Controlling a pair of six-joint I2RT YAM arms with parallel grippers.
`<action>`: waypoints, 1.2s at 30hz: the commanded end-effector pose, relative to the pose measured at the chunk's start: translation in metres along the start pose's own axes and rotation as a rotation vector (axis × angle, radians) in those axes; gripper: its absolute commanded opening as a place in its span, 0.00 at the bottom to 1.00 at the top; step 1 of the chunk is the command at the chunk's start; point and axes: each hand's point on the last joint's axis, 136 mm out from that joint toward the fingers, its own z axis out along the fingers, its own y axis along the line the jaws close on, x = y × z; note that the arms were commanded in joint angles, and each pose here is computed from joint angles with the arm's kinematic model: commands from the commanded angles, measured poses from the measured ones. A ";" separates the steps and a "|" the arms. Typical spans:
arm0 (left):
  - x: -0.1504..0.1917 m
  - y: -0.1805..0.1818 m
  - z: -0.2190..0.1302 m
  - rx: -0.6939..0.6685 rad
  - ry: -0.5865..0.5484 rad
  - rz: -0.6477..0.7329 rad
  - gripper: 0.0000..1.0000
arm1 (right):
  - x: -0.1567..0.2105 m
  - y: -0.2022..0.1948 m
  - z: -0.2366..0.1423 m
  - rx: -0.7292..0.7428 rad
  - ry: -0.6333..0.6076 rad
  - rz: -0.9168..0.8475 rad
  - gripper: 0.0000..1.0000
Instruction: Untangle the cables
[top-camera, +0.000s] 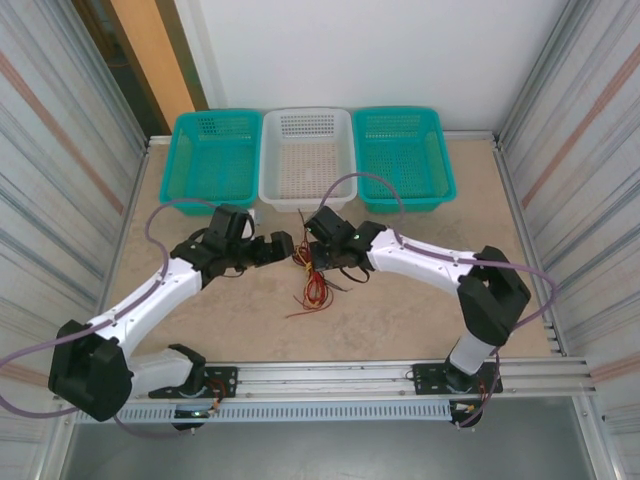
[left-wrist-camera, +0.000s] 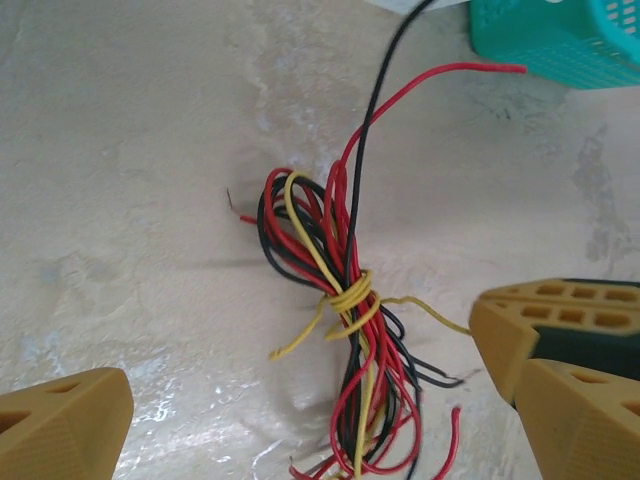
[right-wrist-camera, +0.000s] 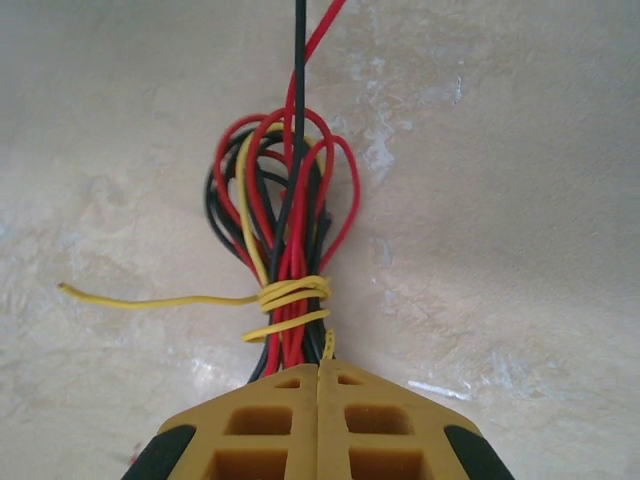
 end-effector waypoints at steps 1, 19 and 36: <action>-0.016 -0.020 -0.014 0.069 -0.017 0.014 0.99 | -0.028 0.015 -0.055 -0.049 -0.114 -0.117 0.00; -0.041 -0.145 -0.103 0.567 -0.049 0.110 0.99 | -0.080 0.022 -0.194 -0.087 -0.359 -0.314 0.00; -0.042 -0.118 -0.060 0.429 0.004 0.041 0.99 | -0.080 0.046 -0.217 -0.151 -0.418 -0.358 0.00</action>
